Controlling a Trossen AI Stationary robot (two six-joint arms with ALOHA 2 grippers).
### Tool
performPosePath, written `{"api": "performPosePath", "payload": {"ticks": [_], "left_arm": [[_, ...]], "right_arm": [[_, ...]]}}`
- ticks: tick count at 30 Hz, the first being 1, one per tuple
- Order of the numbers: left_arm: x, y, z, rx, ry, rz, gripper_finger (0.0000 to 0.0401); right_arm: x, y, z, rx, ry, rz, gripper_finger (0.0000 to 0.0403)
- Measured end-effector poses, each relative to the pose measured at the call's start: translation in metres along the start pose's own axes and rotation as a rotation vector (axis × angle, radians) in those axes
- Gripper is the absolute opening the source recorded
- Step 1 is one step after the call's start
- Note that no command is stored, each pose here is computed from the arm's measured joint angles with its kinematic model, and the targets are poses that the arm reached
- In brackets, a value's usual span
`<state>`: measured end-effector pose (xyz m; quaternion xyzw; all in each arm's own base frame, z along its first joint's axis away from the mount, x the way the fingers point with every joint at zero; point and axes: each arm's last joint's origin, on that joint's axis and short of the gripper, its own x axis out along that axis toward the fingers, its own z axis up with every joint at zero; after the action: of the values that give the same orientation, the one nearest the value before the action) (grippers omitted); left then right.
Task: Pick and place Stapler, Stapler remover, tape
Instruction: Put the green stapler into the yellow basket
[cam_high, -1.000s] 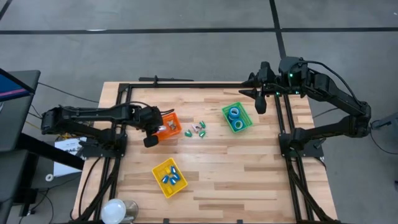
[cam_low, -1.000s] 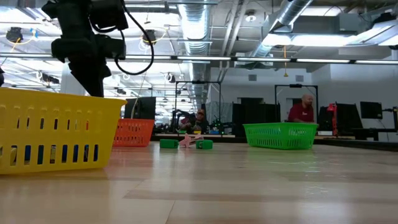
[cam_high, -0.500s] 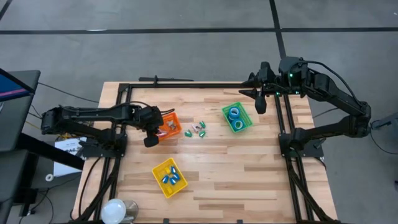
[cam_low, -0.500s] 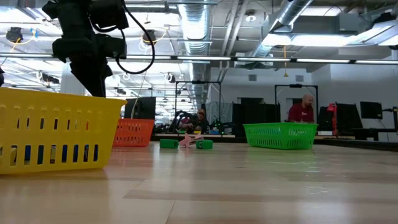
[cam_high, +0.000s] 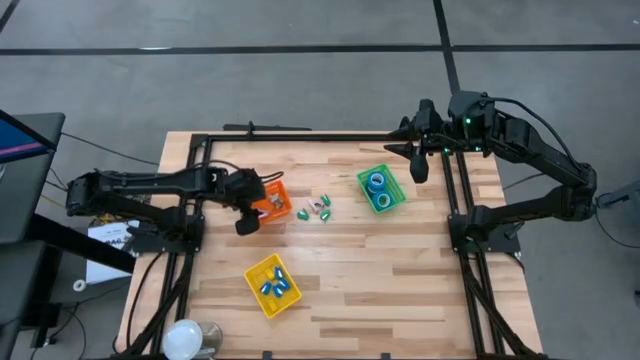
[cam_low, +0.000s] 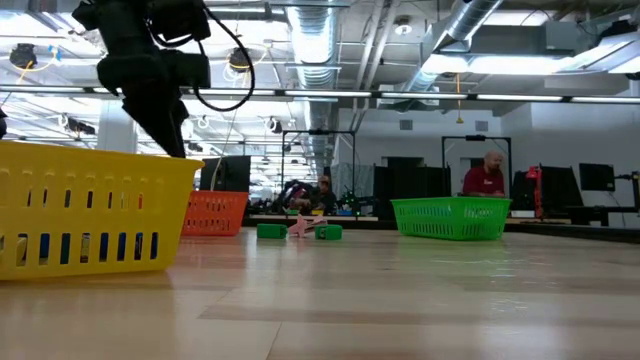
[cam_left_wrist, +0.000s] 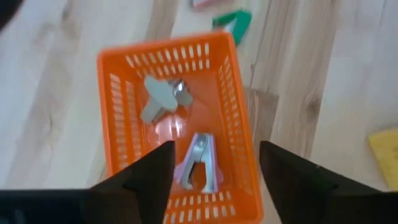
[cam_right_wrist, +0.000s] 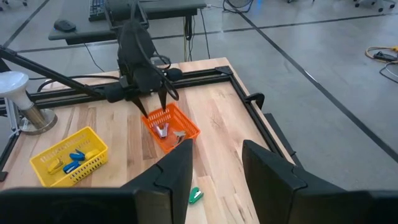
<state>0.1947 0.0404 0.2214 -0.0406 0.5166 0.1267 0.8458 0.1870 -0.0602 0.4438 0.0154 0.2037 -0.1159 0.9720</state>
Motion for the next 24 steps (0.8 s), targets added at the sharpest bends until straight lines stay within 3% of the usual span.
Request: {"api": "performPosePath", "payload": {"ticks": [8,14,24], "left_arm": [[-0.017,0.0,0.02,0.049,-0.099,-0.005,0.0277],[-0.033,-0.001,0.037,0.152,-0.192,-0.027,0.0282],[-0.051,-0.002,0.064,0.175,-0.312,-0.024,0.0281]], "right_arm": [[0.0,0.0,0.0,0.0,0.0,0.0,0.0131],[0.0,0.0,0.0,0.0,0.0,0.0,0.0131],[0.0,0.0,0.0,0.011,0.0,0.0,0.0131]]}}
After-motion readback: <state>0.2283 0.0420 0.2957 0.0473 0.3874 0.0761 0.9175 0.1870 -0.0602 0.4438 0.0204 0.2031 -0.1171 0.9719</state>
